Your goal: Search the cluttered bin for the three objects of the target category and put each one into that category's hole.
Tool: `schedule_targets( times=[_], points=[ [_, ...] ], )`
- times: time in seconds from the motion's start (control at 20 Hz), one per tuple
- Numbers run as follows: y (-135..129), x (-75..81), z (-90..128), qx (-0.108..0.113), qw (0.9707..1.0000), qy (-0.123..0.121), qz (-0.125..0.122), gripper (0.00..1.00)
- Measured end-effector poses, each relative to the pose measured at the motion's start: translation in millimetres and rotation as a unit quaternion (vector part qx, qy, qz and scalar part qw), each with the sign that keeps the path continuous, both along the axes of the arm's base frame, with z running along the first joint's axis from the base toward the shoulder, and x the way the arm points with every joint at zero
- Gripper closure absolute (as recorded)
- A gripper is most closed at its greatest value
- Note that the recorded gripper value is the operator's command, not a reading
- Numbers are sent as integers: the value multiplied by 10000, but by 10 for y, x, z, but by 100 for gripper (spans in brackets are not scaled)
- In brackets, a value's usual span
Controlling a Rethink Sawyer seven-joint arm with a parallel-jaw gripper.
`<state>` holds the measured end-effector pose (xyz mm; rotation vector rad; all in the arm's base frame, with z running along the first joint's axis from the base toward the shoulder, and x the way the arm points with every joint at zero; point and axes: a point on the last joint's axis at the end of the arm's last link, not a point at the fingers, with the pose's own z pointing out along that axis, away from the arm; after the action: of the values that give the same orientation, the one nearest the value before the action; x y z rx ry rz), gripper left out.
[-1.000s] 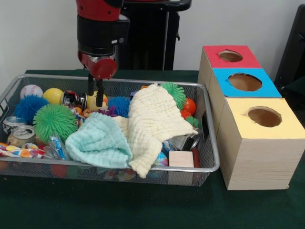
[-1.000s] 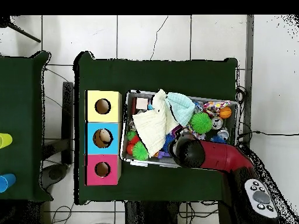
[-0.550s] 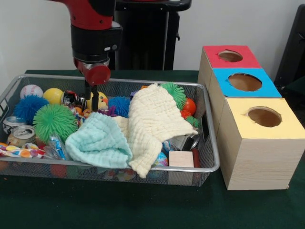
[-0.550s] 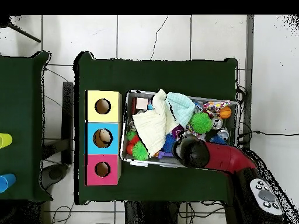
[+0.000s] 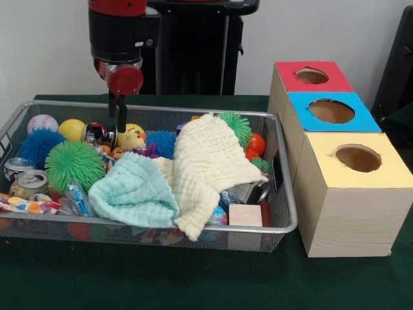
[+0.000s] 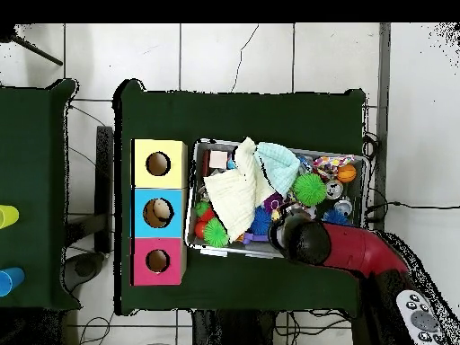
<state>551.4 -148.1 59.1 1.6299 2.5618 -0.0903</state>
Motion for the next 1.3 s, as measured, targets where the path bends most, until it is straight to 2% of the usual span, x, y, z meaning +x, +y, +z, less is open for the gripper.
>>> schedule_targets(
  times=[0.25,0.5,0.75,1.05,1.15,1.3],
  points=[
    [-1,63,-9,27,9995,18,-301,0],
    [18,48,-104,103,9978,138,-637,0],
    [20,43,-115,97,9965,163,-812,0],
    [65,84,-78,36,9947,103,-1026,0],
    [116,137,-85,35,9932,19,-1165,0],
    [127,170,-109,36,9923,-61,-1234,0]
  ],
)
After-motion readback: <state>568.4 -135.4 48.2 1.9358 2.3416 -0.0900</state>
